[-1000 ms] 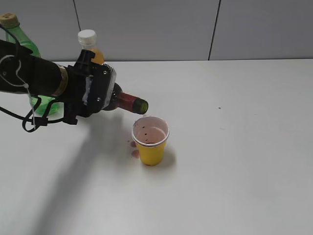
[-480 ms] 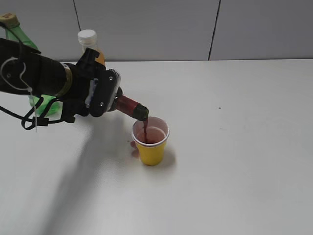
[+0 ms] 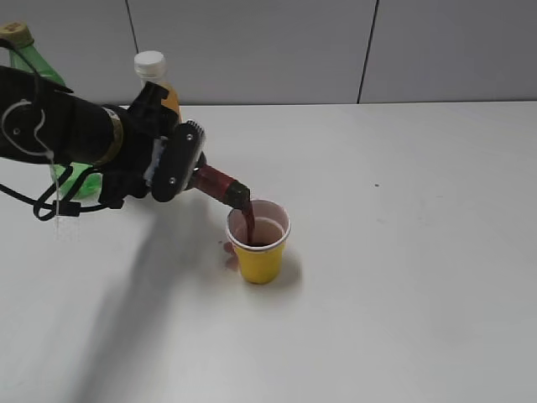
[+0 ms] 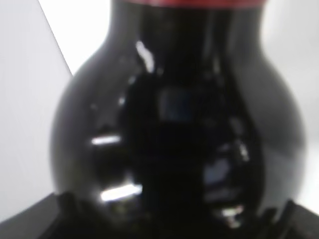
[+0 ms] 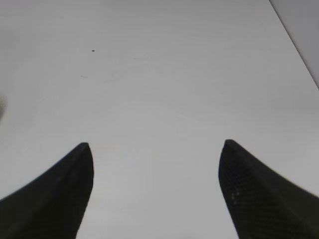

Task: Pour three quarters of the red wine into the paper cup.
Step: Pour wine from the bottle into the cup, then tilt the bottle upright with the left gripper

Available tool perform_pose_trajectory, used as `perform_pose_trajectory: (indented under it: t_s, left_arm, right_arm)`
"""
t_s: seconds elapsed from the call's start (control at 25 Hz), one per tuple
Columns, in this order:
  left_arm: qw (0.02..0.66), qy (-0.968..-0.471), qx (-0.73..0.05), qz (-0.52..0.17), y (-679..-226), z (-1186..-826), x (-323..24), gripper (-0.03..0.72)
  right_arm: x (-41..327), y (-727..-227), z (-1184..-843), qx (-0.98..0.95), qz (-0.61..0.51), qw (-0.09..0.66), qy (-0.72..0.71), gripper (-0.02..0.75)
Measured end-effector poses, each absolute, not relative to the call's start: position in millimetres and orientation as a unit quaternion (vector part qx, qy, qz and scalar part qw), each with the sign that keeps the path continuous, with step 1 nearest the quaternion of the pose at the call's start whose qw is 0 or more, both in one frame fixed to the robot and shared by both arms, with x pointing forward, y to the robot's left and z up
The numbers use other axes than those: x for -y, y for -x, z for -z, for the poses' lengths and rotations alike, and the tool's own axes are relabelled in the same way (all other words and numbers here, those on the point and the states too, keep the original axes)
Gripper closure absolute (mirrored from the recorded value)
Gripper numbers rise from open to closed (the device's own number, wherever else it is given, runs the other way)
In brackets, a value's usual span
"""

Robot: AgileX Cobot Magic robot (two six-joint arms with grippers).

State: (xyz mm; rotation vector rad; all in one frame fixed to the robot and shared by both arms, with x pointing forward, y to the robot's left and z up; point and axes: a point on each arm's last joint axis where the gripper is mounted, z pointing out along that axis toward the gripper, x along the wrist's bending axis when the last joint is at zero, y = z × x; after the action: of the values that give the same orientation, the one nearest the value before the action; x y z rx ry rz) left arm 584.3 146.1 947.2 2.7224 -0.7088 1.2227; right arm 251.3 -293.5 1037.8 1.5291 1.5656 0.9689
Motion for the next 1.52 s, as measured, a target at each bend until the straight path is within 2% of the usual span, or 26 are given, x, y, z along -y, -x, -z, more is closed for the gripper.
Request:
perform_pose_trajectory:
  t_s: [1.52]
  left_arm:
    - [0.024,-0.881,0.24,-0.407,-579.8,-954.7,-139.9,0.143]
  right_arm:
    - [293.5,-251.3,-1037.8,-0.609,-0.377,0.365,-0.595,0.146]
